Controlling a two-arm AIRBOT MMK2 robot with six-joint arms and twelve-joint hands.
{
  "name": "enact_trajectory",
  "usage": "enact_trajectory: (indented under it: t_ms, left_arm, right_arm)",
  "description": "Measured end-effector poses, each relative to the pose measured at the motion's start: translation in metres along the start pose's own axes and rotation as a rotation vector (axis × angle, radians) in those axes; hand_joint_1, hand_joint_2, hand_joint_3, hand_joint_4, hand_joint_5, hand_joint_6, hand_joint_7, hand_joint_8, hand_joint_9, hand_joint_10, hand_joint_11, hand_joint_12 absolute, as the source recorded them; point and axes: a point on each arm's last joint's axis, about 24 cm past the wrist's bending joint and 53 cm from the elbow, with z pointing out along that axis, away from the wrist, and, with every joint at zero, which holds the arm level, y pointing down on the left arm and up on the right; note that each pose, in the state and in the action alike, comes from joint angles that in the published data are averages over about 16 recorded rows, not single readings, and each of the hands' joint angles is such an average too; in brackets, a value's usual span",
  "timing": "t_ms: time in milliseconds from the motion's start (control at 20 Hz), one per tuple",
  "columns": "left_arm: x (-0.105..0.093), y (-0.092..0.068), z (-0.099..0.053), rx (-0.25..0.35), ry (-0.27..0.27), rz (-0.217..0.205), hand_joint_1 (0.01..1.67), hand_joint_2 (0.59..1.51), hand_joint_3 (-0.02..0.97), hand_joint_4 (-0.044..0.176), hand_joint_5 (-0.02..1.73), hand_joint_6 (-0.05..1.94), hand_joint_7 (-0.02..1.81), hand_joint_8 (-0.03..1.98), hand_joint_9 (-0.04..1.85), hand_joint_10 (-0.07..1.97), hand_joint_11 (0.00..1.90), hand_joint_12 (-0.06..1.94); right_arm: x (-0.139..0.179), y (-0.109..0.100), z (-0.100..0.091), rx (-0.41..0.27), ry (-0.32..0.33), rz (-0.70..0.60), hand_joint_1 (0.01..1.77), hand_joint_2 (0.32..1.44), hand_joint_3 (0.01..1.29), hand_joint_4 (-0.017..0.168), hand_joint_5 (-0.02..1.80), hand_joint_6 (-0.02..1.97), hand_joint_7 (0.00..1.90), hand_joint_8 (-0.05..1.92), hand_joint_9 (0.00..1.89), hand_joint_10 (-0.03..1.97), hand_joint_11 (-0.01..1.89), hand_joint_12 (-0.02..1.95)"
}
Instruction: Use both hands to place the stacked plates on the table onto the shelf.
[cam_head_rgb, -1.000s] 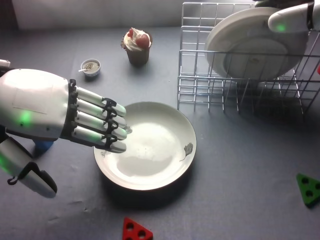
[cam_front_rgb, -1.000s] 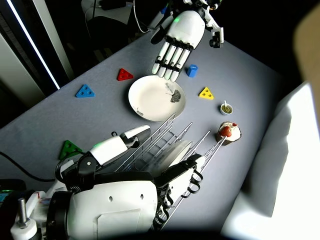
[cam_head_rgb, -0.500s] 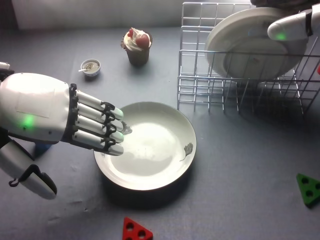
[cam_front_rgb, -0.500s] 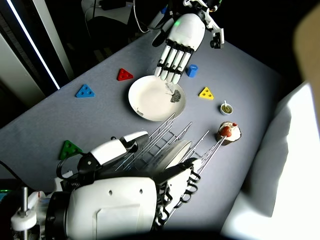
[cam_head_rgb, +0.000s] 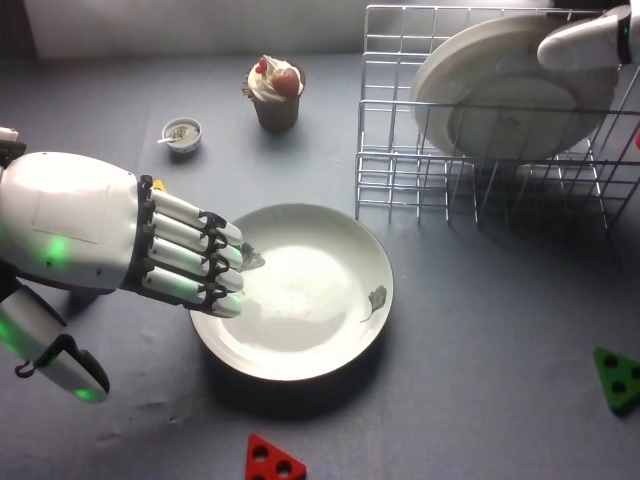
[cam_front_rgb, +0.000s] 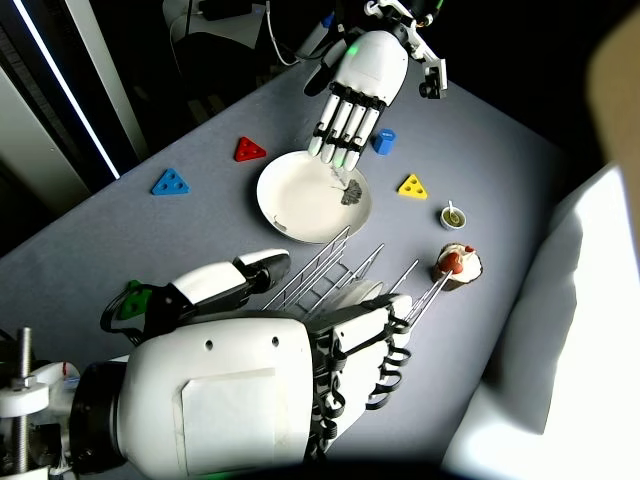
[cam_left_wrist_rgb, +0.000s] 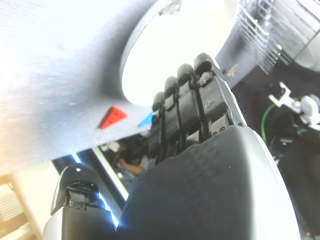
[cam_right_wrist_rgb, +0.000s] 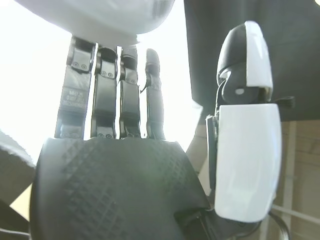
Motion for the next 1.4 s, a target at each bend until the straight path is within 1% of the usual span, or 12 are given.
enact_trajectory:
  t_ms: [150, 300, 450, 600, 800, 1000, 1200, 1400]
  left_arm:
    - [0.002, 0.001, 0.001, -0.003, 0.006, 0.002, 0.09, 1.093, 0.019, -0.002, 0.19, 0.01, 0.22, 0.01, 0.21, 0.01, 0.18, 0.01]
    - [0.003, 0.002, 0.001, -0.008, 0.012, 0.006, 0.09, 1.093, 0.019, -0.002, 0.18, 0.01, 0.22, 0.01, 0.2, 0.01, 0.19, 0.01]
    - [0.006, 0.003, 0.002, -0.014, 0.019, 0.01, 0.09, 1.093, 0.019, -0.002, 0.18, 0.01, 0.22, 0.01, 0.21, 0.01, 0.2, 0.01]
    - [0.009, 0.005, 0.003, -0.023, 0.032, 0.018, 0.09, 1.093, 0.019, -0.002, 0.18, 0.01, 0.23, 0.01, 0.22, 0.01, 0.2, 0.01]
    - [0.015, 0.007, 0.005, -0.032, 0.051, 0.031, 0.09, 1.093, 0.019, -0.002, 0.18, 0.01, 0.24, 0.01, 0.23, 0.01, 0.21, 0.01]
    - [0.021, 0.009, 0.006, -0.042, 0.072, 0.045, 0.08, 1.093, 0.019, -0.003, 0.19, 0.0, 0.25, 0.01, 0.25, 0.01, 0.22, 0.01]
    - [0.029, 0.01, 0.008, -0.049, 0.096, 0.064, 0.08, 1.094, 0.019, -0.005, 0.18, 0.0, 0.26, 0.01, 0.25, 0.01, 0.22, 0.01]
    - [0.037, 0.01, 0.011, -0.055, 0.121, 0.082, 0.08, 1.094, 0.019, -0.007, 0.18, -0.01, 0.25, 0.01, 0.25, 0.01, 0.22, 0.01]
  right_arm:
    - [0.007, 0.011, -0.001, -0.035, 0.019, -0.035, 1.0, 0.93, 0.01, 0.012, 0.45, 0.02, 0.46, 0.02, 0.49, 0.01, 0.59, 0.02]
    - [0.019, 0.023, -0.002, -0.07, 0.052, -0.066, 1.0, 0.92, 0.01, 0.008, 0.39, 0.02, 0.4, 0.02, 0.43, 0.01, 0.53, 0.01]
    - [0.038, 0.034, -0.004, -0.102, 0.099, -0.097, 0.99, 0.91, 0.01, 0.005, 0.31, 0.02, 0.33, 0.02, 0.37, 0.01, 0.46, 0.01]
    - [0.061, 0.039, -0.007, -0.114, 0.156, -0.124, 0.98, 0.91, 0.01, 0.0, 0.23, 0.02, 0.25, 0.02, 0.29, 0.01, 0.37, 0.01]
    - [0.097, 0.036, -0.014, -0.102, 0.245, -0.176, 0.97, 0.88, 0.01, -0.005, 0.14, 0.02, 0.15, 0.02, 0.2, 0.02, 0.28, 0.01]
    - [0.131, 0.031, -0.023, -0.087, 0.322, -0.239, 1.01, 0.86, 0.01, -0.007, 0.09, 0.02, 0.1, 0.02, 0.15, 0.02, 0.24, 0.02]
    - [0.156, 0.021, -0.03, -0.064, 0.379, -0.304, 1.06, 0.85, 0.01, -0.007, 0.08, 0.02, 0.08, 0.02, 0.15, 0.01, 0.23, 0.03]
    - [0.173, 0.009, -0.036, -0.039, 0.419, -0.393, 1.11, 0.85, 0.01, -0.007, 0.1, 0.02, 0.09, 0.02, 0.16, 0.02, 0.26, 0.04]
